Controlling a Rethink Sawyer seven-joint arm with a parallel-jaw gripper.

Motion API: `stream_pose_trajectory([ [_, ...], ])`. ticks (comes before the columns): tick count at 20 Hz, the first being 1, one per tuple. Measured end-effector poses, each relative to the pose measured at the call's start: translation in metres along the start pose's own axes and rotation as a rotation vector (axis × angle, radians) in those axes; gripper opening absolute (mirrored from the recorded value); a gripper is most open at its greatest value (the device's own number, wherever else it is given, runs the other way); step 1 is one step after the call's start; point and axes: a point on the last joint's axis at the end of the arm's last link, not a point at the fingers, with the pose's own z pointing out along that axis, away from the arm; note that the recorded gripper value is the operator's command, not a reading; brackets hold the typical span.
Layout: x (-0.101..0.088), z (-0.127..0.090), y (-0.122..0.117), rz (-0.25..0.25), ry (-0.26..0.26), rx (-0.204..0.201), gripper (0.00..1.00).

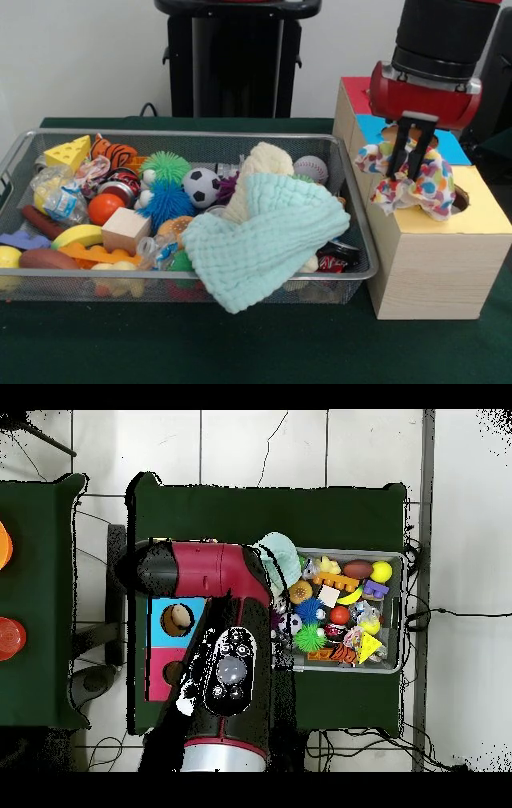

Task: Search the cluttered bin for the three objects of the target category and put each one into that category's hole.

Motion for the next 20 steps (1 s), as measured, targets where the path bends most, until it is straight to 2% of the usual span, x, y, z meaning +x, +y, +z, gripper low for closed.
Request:
stream_pose_trajectory([
  [6, 0.016, 0.009, 0.018, -0.035, -0.031, 0.008, 0.0],
  [12, 0.032, 0.002, 0.041, -0.078, -0.036, 0.023, 0.0],
  [13, 0.041, -0.001, 0.051, -0.091, -0.035, 0.03, 0.0],
  [17, 0.055, -0.006, 0.067, -0.097, -0.034, 0.036, 0.0],
  [20, 0.07, -0.014, 0.087, -0.075, -0.033, 0.03, 0.0],
])
